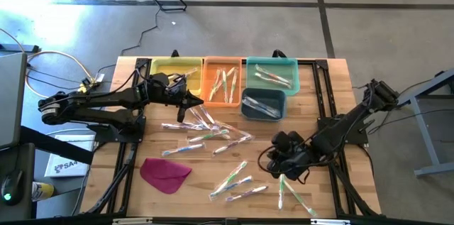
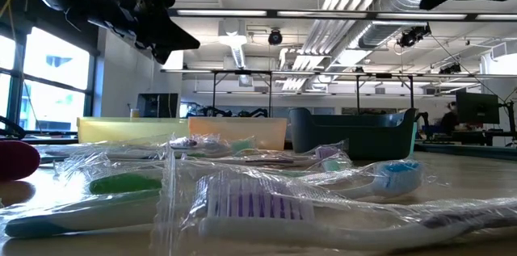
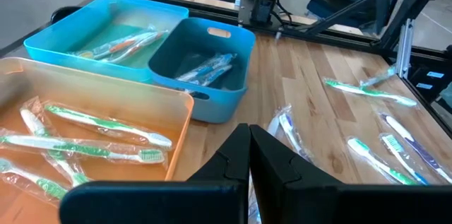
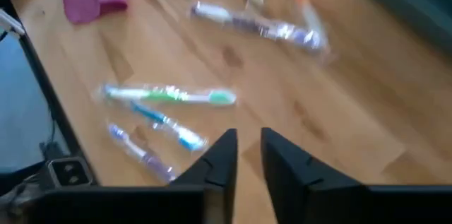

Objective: Pick & Place Toothbrushes
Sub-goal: Put the green toothbrush into the orange bin

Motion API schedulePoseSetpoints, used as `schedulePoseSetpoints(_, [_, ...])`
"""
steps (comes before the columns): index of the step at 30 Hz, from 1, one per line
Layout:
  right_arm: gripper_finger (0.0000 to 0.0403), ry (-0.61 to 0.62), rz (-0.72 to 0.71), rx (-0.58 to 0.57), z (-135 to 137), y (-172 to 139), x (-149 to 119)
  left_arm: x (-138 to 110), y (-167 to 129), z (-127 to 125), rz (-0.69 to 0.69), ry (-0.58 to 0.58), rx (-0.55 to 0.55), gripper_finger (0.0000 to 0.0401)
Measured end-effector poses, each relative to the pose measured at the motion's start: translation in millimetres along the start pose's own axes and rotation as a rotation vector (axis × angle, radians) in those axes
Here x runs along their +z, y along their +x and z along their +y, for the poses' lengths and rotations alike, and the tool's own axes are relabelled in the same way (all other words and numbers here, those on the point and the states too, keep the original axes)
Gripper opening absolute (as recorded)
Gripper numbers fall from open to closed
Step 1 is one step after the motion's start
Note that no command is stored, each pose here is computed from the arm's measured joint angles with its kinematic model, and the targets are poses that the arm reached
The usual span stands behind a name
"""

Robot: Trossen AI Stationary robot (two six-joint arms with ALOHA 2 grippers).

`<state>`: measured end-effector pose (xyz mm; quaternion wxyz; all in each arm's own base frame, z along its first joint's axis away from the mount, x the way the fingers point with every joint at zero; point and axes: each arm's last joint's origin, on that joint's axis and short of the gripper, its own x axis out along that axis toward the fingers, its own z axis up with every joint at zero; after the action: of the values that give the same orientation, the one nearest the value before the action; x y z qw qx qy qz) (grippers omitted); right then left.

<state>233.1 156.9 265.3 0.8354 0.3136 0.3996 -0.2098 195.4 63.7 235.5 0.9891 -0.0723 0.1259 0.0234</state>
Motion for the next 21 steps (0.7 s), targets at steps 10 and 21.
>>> schedulePoseSetpoints(10, [0.0003, 0.130, 0.042, -0.017, 5, 1, -26, 0, 0, 0, 0.000, 0.059, 0.000, 0.0003])
schedulePoseSetpoints(21, [0.0002, 0.233, 0.242, -0.218, -7, 3, -53, 0, 0, 0, -0.001, 0.059, -0.001, 0.0003])
